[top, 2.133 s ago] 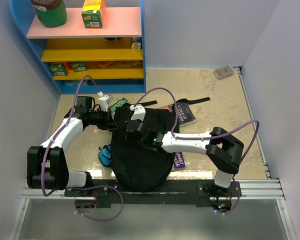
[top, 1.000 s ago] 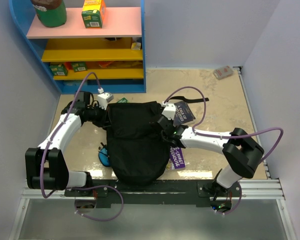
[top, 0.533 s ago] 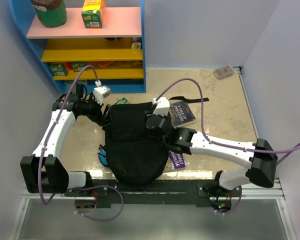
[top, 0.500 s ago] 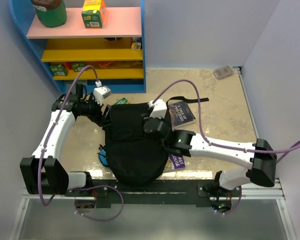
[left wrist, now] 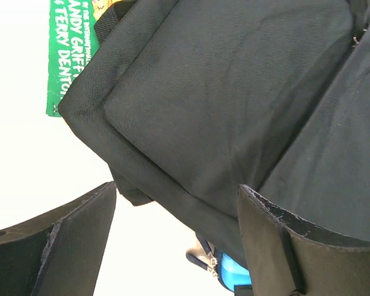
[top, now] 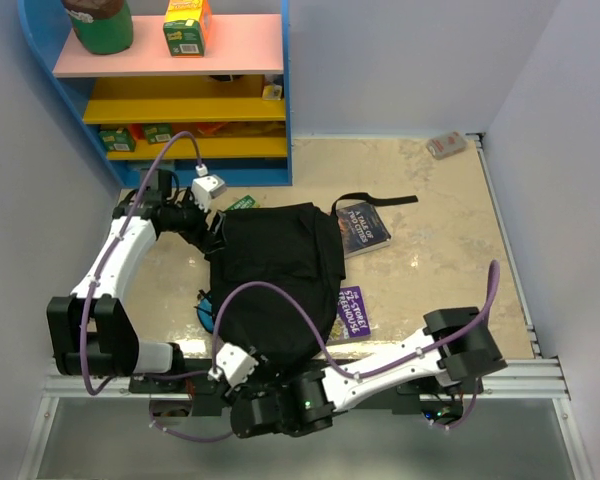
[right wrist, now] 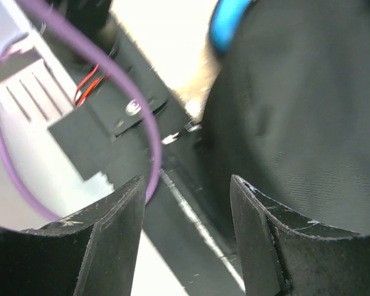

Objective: Pack the student bag
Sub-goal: Zip the student bag at the center of the board, then adjust the student bag at the center of the board.

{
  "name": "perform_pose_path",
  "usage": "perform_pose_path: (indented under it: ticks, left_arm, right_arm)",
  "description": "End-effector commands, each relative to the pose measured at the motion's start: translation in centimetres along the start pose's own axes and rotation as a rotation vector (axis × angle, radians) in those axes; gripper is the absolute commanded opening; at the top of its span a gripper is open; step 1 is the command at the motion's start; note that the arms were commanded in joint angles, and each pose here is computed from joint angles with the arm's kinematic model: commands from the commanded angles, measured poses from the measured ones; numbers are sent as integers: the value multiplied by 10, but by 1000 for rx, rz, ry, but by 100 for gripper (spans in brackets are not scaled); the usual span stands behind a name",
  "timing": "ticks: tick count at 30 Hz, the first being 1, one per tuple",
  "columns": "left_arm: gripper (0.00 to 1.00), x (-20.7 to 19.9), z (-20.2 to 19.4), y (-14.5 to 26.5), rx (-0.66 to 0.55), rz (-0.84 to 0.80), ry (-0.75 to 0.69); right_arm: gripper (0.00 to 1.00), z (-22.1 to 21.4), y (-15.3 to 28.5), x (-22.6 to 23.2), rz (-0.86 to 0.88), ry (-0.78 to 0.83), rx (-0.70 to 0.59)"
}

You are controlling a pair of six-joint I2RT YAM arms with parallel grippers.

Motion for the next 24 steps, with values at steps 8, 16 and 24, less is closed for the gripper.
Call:
perform_pose_path:
  ticks: [8,16,24]
  left_arm:
    - [74,-13,-4,8,-12,-48,-110]
    - [63,-40,-11,22,-3,-212,-230]
    - [62,-48,-21,24,22,-264,-288]
  right_arm:
    - [39,-25,-8,-27,-183,-15,46]
    - [21,-35,-10,-113,-432,-231,100]
    - [14,-31,16,-168,-568,-389,74]
Point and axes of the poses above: each gripper's point midway between its finger pads, its own y axis back along the fingers, its own x axis along the line the jaws close on, z = x × y, the point moved 5 cm from there along y, back along the fingers, and after that the axes turned 11 degrees about -y, right-handed, at the moved point
